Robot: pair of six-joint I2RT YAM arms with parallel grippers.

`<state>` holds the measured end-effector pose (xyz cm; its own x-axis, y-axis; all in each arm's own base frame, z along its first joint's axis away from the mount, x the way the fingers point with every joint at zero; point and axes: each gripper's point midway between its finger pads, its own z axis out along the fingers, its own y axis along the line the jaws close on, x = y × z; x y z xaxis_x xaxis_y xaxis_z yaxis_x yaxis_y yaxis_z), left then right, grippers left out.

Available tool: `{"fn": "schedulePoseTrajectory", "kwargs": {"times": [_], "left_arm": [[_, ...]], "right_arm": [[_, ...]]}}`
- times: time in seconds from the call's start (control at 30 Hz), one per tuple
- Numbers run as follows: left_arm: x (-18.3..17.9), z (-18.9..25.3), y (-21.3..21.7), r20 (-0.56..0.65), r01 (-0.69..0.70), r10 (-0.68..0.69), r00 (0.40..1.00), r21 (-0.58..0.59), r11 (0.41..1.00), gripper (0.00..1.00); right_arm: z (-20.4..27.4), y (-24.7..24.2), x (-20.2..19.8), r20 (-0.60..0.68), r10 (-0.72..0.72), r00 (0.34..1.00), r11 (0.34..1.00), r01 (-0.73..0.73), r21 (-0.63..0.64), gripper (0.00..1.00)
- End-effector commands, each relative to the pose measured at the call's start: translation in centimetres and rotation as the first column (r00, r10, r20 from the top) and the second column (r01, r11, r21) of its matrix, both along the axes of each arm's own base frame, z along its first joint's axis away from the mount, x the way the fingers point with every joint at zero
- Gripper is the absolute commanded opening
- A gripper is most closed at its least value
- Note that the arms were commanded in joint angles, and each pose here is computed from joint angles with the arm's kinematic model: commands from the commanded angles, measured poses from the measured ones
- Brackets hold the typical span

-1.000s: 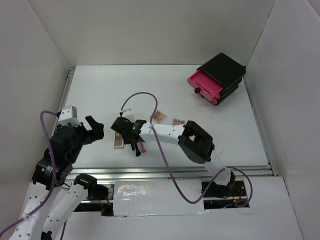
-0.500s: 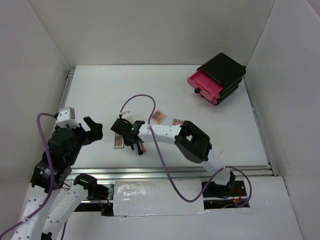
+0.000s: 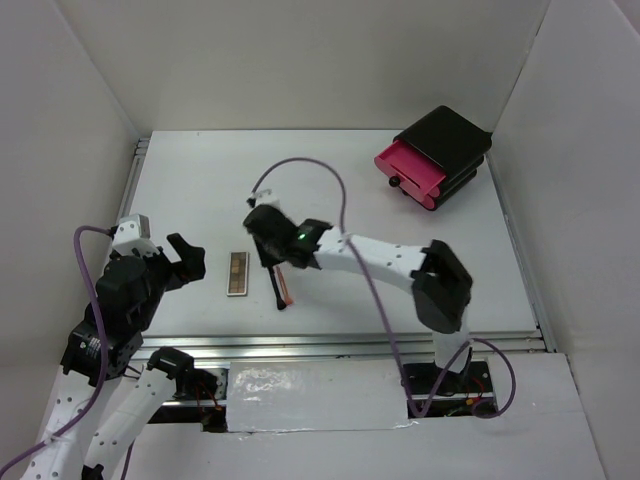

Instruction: Organize the makeup

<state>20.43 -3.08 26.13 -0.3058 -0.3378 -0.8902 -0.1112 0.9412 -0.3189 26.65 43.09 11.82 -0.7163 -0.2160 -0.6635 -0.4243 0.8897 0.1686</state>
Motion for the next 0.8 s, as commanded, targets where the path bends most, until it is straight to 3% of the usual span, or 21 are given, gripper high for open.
{"fn": "schedulePoseTrajectory", "kwargs": {"times": [0.0,0.07,0.13,0.23,0.33,0.43,0.77], "left_arm": [[0.1,0.9,0.0,0.032,-0.005,0.006,0.999,-0.015,1.000,0.99],[0.1,0.8,-0.1,0.031,-0.002,0.002,1.000,-0.014,1.000,0.99],[0.2,0.7,-0.1,0.022,-0.002,0.002,1.000,-0.011,1.000,0.99],[0.2,0.8,-0.2,0.029,0.002,-0.002,1.000,-0.011,1.000,0.99],[0.3,0.8,-0.2,0.030,0.003,-0.002,1.000,-0.010,1.000,0.99],[0.5,0.5,-0.3,0.014,0.008,-0.008,1.000,-0.004,1.000,0.99],[0.7,0.2,-0.6,-0.002,0.019,-0.019,1.000,0.001,1.000,0.99]], "right_arm": [[9.3,-6.2,7.7,0.255,0.090,0.963,0.993,-0.106,0.050,0.11],[11.6,-9.4,9.9,0.289,0.165,0.943,0.982,-0.183,0.037,0.12],[13.4,-16.3,14.5,0.341,0.167,0.925,0.983,-0.130,-0.129,0.13],[15.3,-26.2,19.9,0.393,0.069,0.917,0.926,0.089,-0.368,0.12],[17.2,-32.4,22.5,0.389,-0.012,0.921,0.897,0.182,-0.402,0.12],[17.9,-35.6,23.0,0.400,-0.054,0.915,0.911,0.210,-0.356,0.12],[13.1,-38.7,22.6,0.343,-0.121,0.931,0.902,0.247,-0.354,0.14]]}}
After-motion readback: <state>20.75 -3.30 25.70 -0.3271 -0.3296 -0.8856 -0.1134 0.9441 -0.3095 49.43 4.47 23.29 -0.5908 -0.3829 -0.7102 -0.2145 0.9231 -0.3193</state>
